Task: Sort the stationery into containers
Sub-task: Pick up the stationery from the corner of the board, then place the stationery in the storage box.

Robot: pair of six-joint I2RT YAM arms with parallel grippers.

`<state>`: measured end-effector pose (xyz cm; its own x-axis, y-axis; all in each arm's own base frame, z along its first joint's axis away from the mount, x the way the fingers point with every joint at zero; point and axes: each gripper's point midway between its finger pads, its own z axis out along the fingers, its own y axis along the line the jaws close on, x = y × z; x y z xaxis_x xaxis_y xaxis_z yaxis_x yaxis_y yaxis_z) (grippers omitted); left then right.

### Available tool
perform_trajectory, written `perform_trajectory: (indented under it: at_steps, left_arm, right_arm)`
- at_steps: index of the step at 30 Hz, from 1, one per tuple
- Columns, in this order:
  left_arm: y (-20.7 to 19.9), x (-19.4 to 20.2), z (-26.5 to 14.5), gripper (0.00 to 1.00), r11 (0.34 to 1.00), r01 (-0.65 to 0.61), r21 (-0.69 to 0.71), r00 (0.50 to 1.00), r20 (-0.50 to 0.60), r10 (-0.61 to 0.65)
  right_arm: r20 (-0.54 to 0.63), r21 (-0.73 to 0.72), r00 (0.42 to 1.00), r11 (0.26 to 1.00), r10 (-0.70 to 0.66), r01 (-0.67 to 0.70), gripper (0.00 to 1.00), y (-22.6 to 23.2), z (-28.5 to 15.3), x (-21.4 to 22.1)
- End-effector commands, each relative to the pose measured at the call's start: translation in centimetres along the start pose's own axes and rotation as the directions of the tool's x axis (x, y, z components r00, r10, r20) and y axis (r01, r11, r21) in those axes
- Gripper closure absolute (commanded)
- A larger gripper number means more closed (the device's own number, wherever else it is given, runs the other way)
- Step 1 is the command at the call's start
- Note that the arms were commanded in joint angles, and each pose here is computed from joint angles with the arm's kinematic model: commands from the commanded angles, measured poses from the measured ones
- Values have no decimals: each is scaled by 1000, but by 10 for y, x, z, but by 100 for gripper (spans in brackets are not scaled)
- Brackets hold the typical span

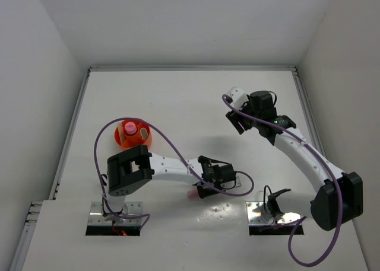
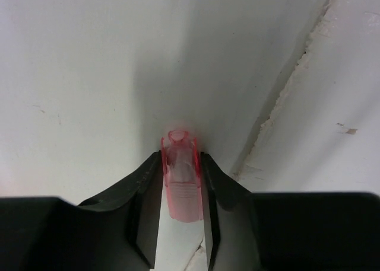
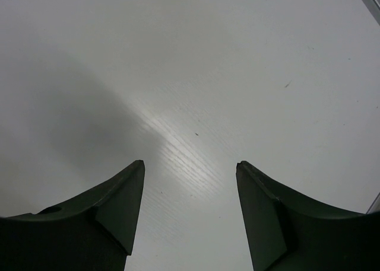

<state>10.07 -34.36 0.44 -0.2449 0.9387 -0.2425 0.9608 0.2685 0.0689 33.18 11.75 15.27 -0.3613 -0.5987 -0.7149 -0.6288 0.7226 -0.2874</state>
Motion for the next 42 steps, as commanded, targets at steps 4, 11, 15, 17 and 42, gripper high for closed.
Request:
perform_trajectory:
  at_steps: [4, 11, 15, 17, 42]
  left_arm:
    - [10, 15, 13, 80, 999, 6, -33, 999, -51, -7]
    - [55, 1, -24, 93, 967, 204, -150, 977, 101, -190]
    - [97, -12, -80, 98, 871, 451, -195, 859, 359, -365]
    - [127, 4, -104, 100, 743, 623, -247, 746, 475, -467]
    - [229, 207, -234, 100, -346, 938, 26, -71, 991, -117]
  right_arm:
    - [40, 2, 999, 1000, 11, -11, 37, -2, -6, -8]
    - [21, 20, 1000, 1000, 12, -12, 35, -4, -5, -2]
    - [9, 25, 1000, 1000, 13, -13, 32, -4, -6, 1]
    - [-2, -1, 1000, 1000, 15, -15, 79, 1, -4, 4]
    - [-15, -80, 1000, 997, 20, -21, 99, 16, 0, 9]
